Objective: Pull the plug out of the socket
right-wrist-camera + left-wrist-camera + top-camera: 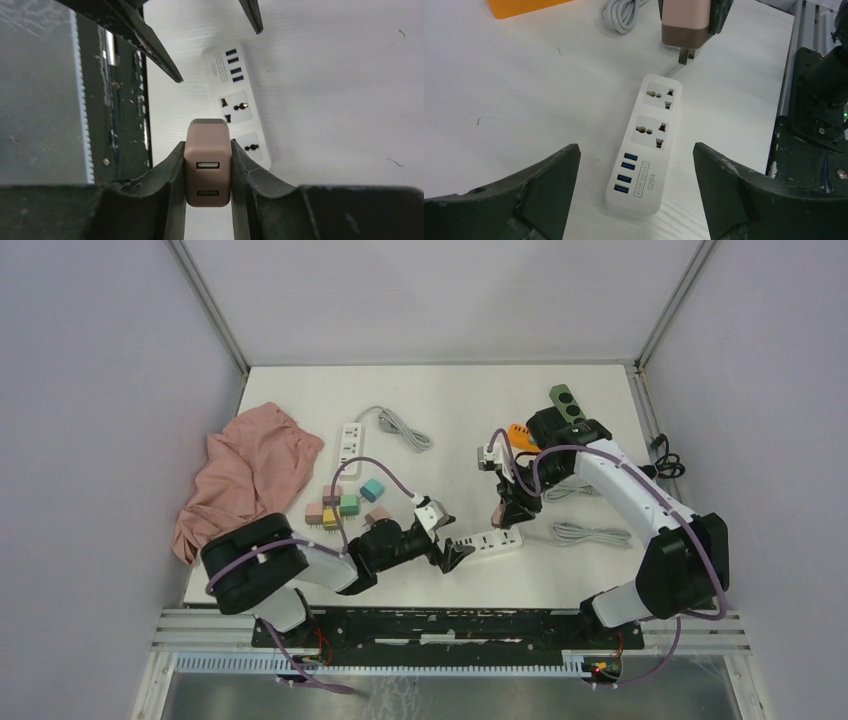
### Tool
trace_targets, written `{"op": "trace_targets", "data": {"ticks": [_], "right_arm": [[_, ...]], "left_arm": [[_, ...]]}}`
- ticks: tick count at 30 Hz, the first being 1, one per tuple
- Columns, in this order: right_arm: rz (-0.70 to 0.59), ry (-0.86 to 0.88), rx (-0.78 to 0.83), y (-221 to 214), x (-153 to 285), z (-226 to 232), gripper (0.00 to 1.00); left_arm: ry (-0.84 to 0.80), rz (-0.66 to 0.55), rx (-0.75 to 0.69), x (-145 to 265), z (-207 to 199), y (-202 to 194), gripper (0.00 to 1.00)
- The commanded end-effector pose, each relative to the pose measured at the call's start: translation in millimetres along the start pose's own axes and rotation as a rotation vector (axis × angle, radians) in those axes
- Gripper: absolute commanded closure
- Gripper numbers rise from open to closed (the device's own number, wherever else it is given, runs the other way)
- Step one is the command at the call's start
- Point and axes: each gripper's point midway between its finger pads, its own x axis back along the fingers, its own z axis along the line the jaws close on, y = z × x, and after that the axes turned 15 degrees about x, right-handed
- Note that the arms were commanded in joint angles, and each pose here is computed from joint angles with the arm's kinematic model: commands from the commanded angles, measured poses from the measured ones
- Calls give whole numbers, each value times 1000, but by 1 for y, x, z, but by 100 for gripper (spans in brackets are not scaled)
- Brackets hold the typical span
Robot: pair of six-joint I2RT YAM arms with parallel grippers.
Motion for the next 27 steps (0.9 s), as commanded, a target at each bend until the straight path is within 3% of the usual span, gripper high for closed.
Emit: {"op": "trace_targets", "data": {"ticks": [1,8,13,22,27], "right_arm": [[-195,67,-172,39,7,5,100],[-281,133,-375,44,4,-1,100],[-284,178,-432,43,2,-2,100],[-257,210,-518,36,-3,-7,99],[-252,224,-564,34,-7,-10,99]], "left_arm": [[67,119,105,8,0,-3,10],[100,94,182,30,-11,30,10],[110,-20,278,35,-17,60,5],[109,-56,360,33,-25,82,5],[194,-158,487,43,-14,100,1]]}}
